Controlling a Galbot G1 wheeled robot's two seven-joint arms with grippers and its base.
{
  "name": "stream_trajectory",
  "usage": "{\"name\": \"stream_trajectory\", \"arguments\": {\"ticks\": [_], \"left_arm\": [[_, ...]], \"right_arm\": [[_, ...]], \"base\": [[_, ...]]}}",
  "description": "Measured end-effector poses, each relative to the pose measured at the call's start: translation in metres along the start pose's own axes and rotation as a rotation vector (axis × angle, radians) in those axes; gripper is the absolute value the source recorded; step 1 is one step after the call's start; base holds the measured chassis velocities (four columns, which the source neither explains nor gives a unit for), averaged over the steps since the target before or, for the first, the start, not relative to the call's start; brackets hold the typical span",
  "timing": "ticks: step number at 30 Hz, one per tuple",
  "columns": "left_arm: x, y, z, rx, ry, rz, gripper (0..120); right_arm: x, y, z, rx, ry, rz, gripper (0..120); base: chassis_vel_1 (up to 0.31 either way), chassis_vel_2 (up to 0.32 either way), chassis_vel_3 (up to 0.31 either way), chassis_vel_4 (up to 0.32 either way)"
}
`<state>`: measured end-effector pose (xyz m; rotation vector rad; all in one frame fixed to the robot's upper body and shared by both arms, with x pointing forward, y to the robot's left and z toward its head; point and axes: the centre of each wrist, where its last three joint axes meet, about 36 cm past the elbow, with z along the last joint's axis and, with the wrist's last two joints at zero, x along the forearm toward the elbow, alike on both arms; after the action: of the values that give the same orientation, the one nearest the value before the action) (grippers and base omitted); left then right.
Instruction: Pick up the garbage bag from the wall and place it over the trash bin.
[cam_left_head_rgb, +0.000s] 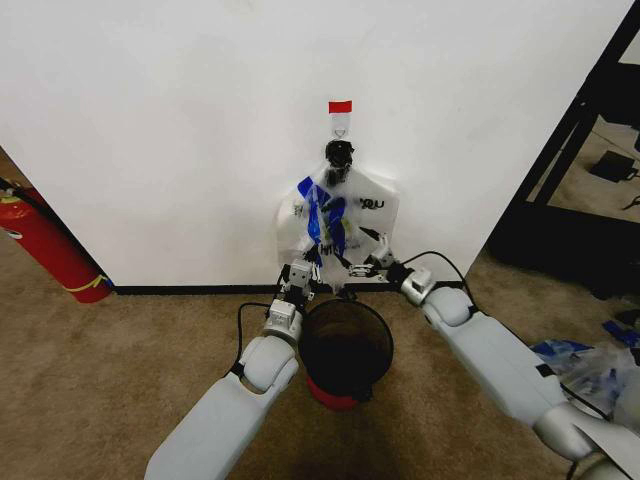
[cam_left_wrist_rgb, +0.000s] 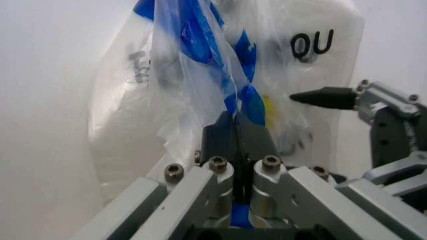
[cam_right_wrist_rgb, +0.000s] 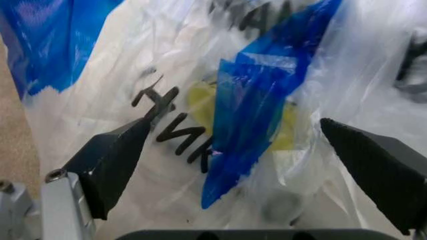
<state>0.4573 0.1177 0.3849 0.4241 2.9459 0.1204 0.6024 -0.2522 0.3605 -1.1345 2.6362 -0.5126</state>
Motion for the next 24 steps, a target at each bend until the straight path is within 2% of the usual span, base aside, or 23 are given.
{"name": "stream_trajectory", "arguments": {"ticks": [5,10,15,24], "left_arm": [[0.000,0.001,0.000,-0.001,-0.001,-0.004,0],[0.000,0.003,0.001,-0.003,-0.002,-0.008,0],[0.000,0.002,0.003,-0.002,-0.001,-0.007,0],[0.000,0.004,0.005,-0.009,0.000,-0.008,0]], "right_arm": [[-0.004,-0.004,-0.008,0.020,-0.026,-0.067,96],[0.012,-0.025,-0.014,0.073,-0.041,-0.207,96],[0.012,-0.024,-0.010,0.068,-0.045,-0.199,96],[-0.021,-0.009,0.002,0.038,-0.001,-0.001,96]], "base": [[0.000,0.000,0.000,0.000],[0.000,0.000,0.000,0.000],[0.000,0.000,0.000,0.000],[0.000,0.000,0.000,0.000]]}}
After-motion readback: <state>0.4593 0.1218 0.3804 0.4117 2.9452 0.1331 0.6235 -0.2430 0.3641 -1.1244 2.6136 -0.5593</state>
